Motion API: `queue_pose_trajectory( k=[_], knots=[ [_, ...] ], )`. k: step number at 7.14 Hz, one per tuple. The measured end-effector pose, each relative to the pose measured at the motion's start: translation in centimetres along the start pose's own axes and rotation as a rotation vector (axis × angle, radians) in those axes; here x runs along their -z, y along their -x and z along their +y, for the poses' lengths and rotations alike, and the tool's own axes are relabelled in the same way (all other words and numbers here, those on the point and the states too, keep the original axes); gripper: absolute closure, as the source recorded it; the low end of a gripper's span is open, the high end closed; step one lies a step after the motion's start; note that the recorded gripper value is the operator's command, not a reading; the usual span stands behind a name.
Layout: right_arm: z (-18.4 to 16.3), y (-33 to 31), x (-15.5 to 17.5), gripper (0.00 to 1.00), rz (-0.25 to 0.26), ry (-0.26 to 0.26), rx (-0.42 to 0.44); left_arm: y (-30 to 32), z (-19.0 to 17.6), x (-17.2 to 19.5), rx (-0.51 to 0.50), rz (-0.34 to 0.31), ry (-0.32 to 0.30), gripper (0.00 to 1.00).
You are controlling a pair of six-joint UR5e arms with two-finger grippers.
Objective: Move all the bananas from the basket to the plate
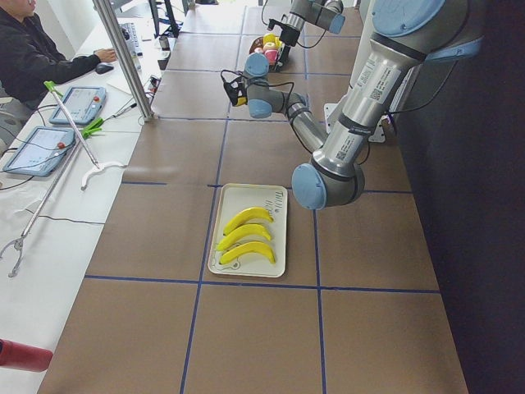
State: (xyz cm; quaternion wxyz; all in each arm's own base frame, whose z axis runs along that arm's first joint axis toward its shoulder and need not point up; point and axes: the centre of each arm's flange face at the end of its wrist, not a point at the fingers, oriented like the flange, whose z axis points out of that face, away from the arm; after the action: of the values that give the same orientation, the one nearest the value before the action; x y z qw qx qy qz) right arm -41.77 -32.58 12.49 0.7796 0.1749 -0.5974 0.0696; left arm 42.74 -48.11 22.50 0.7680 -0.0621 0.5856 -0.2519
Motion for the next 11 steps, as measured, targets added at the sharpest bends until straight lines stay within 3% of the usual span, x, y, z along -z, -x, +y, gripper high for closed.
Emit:
queue_pose_trajectory(
  k=[3, 5, 6, 7, 9, 11],
  knots=[
    [-6.4, -2.9, 4.7, 0.0, 0.098, 0.072, -0.003, 9.9, -8.9, 1.4, -0.175, -0.287, -0.08, 1.0],
    [-9.3, -4.9, 6.2, 0.0, 0.157, 0.094, 0.029, 18.6, -13.0, 2.7, -0.208, -0.414, -0.093, 1.0],
    [-10.1, -5.7, 6.7, 0.0, 0.176, 0.102, 0.037, 21.2, -13.8, 2.9, -0.19, -0.448, -0.096, 0.19],
    [-10.8, -6.6, 7.1, 0.0, 0.188, 0.107, 0.04, 22.6, -14.2, 2.9, -0.154, -0.467, -0.101, 0.0],
    [-11.9, -8.6, 7.9, 0.0, 0.209, 0.119, 0.064, 23.4, -14.1, 2.5, -0.056, -0.468, -0.13, 0.0],
    [-14.1, -12.8, 9.4, 0.0, 0.258, 0.135, 0.108, 22.4, -13.4, 3.2, -0.05, -0.434, -0.141, 0.0]
  ],
)
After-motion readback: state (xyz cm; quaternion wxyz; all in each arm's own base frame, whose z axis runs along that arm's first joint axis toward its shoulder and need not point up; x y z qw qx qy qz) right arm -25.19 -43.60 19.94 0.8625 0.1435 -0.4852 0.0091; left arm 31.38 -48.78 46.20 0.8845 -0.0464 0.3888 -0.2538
